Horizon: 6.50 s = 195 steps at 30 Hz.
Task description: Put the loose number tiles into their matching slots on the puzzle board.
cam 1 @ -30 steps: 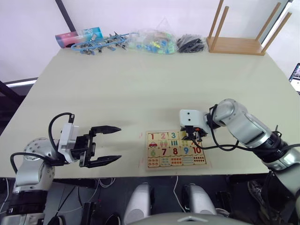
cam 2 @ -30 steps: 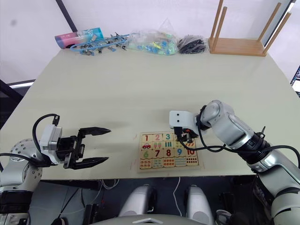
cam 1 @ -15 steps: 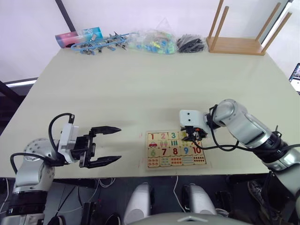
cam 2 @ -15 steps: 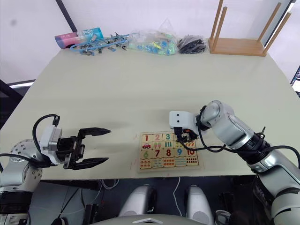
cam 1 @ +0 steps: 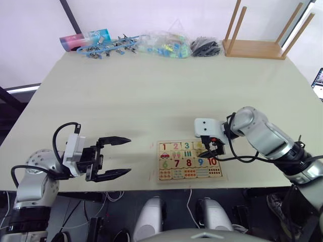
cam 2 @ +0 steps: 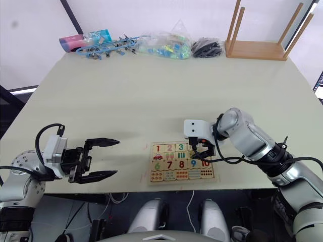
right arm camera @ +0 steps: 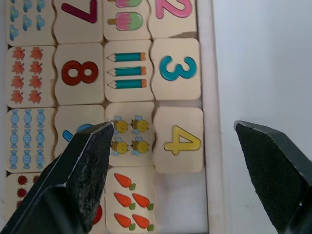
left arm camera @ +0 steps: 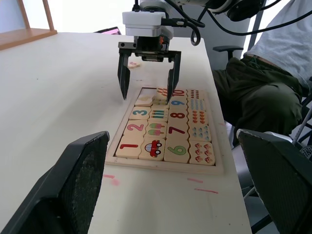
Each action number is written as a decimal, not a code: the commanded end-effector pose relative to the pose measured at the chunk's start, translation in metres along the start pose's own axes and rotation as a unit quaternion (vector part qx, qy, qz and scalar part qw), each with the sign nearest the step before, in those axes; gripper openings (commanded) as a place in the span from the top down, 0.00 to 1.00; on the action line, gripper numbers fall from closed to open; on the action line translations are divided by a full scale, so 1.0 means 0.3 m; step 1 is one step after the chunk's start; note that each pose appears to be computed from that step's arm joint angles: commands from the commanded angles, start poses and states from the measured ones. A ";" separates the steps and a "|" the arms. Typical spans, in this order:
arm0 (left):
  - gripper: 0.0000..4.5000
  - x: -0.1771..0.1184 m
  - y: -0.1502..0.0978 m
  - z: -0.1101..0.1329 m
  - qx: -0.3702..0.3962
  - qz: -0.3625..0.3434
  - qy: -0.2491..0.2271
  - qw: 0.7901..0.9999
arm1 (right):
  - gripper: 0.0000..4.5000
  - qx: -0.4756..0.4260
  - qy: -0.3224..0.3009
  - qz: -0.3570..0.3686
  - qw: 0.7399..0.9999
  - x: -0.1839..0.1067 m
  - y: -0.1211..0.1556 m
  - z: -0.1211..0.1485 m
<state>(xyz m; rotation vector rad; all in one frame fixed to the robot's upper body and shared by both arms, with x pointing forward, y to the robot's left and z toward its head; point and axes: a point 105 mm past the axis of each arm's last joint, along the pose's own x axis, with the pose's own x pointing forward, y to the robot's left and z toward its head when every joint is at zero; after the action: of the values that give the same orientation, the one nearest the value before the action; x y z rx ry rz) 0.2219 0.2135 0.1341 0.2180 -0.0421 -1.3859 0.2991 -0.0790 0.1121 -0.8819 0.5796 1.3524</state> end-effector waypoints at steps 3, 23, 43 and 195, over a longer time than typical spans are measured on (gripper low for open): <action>0.00 -0.008 0.001 0.035 0.023 0.001 -0.005 1.000 | 0.08 0.011 -0.052 -0.036 0.998 -0.079 -0.031 0.019; 0.00 -0.014 0.011 0.030 0.024 0.001 -0.005 1.000 | 0.99 0.041 -0.078 -0.030 0.996 -0.080 0.021 -0.083; 0.00 -0.028 0.007 0.029 0.023 0.001 -0.001 1.000 | 0.99 0.062 -0.226 -0.090 0.968 -0.131 0.015 -0.052; 0.00 -0.151 0.024 -0.074 -0.044 0.302 0.001 0.952 | 0.02 0.302 -0.319 -0.455 0.775 -0.401 0.308 -0.548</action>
<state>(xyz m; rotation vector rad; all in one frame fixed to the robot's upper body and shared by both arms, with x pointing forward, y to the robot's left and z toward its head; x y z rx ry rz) 0.2238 0.2577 0.1085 0.0815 -0.0087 -0.7720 0.2084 -0.2861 0.0847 -0.0407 0.0206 0.4122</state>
